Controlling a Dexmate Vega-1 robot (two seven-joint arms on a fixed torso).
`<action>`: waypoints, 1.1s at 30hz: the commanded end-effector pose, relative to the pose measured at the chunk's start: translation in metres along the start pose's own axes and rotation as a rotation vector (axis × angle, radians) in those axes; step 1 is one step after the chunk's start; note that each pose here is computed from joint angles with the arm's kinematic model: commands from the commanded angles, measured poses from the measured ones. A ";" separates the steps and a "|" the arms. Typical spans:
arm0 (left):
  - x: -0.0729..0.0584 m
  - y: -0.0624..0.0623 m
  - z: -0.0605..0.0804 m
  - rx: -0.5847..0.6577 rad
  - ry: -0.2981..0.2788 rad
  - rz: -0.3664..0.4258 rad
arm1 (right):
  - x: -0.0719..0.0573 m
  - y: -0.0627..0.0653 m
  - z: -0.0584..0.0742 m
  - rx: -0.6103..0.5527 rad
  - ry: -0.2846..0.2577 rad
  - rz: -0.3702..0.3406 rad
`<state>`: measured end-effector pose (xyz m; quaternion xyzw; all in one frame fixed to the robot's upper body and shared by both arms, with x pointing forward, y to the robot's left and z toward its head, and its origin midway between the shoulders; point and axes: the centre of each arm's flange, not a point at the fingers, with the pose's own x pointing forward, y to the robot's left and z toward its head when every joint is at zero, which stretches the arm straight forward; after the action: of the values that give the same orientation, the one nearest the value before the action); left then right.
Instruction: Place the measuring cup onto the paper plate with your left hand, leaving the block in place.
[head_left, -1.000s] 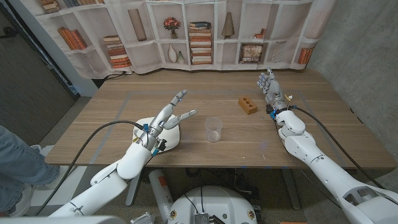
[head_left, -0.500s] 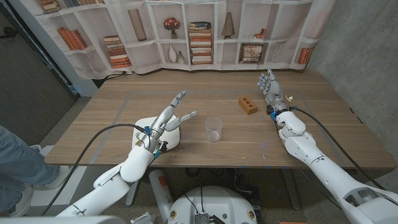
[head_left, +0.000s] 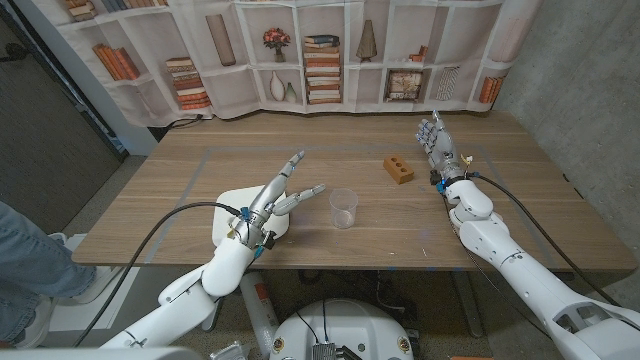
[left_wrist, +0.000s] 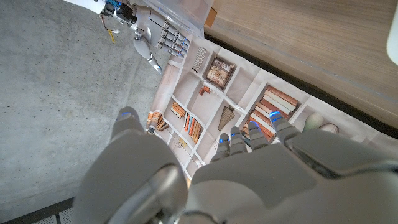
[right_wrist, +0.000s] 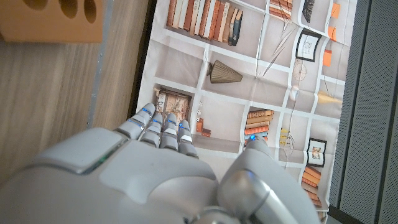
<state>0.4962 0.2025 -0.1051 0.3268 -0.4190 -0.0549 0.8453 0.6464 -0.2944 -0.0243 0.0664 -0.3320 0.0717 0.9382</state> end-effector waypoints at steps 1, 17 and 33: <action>-0.001 -0.010 0.005 0.058 -0.025 0.030 | -0.002 0.002 -0.003 0.014 -0.003 -0.007; -0.005 -0.017 0.005 0.119 -0.016 0.063 | -0.007 0.001 -0.003 0.015 -0.007 -0.009; -0.005 -0.036 0.012 0.190 0.010 0.014 | -0.012 -0.002 -0.002 0.019 -0.010 -0.006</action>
<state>0.4911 0.1818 -0.1203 0.3770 -0.4310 -0.0064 0.8198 0.6418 -0.2942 -0.0324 0.0774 -0.3338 0.0700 0.9368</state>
